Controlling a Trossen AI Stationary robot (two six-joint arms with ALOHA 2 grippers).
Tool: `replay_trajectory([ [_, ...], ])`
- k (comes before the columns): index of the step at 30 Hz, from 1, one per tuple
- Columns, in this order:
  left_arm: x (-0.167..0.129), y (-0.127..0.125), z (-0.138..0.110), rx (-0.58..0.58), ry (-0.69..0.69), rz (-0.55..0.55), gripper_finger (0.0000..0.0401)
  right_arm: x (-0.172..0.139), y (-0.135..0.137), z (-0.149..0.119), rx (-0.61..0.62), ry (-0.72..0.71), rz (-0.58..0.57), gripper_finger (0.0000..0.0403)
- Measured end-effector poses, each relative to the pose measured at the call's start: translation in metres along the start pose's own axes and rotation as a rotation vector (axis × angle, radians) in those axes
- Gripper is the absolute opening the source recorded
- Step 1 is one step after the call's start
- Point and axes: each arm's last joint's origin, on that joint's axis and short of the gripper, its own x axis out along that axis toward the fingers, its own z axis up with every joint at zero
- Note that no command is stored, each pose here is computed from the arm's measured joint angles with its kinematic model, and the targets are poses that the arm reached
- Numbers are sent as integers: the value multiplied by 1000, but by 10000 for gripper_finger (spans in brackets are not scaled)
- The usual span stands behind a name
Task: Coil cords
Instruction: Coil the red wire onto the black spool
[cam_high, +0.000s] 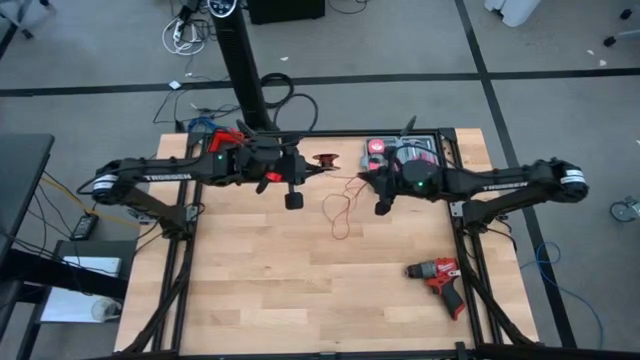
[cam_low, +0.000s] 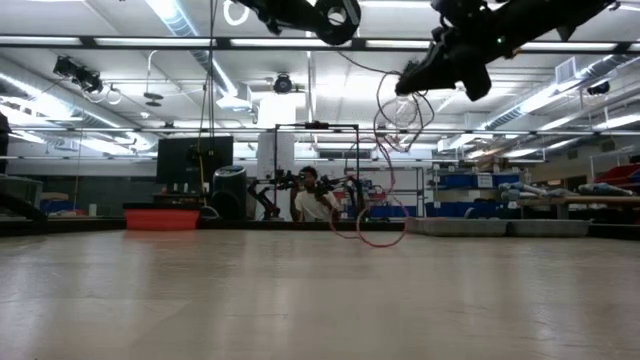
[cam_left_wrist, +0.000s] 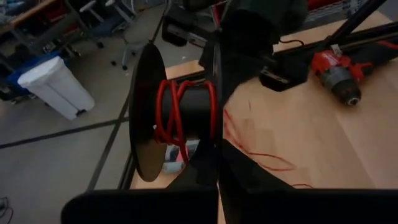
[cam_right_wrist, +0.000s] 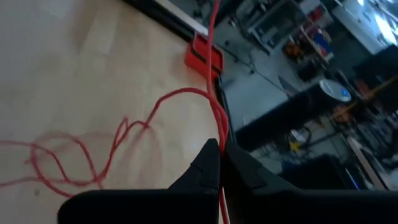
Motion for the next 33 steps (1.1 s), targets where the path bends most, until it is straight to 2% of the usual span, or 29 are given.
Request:
replay_trajectory([
  [4, -9, 2, 5, -10, -36, -5, 0, -1, -4, -5, 21, 52, -25, 1],
  [8, -13, 2, 6, -18, -39, -11, 0, -3, -7, -5, 28, 41, -40, 0],
  [15, -13, -1, -6, -63, 61, -29, 0, -14, -9, 5, -8, -68, -7, 0],
  [22, -6, -7, -27, -113, 127, -38, 0, -20, -11, 19, -92, -228, -22, 0],
  [26, -3, -12, -41, -138, 173, -49, 0, -24, -16, 25, -97, -305, -54, 0],
  [29, 1, -16, -49, -161, 177, -100, 0, -22, -18, 27, -111, -352, -52, 0],
  [33, 7, -22, -54, -182, 103, -210, 0, -11, -18, 27, -142, -408, -25, 0],
])
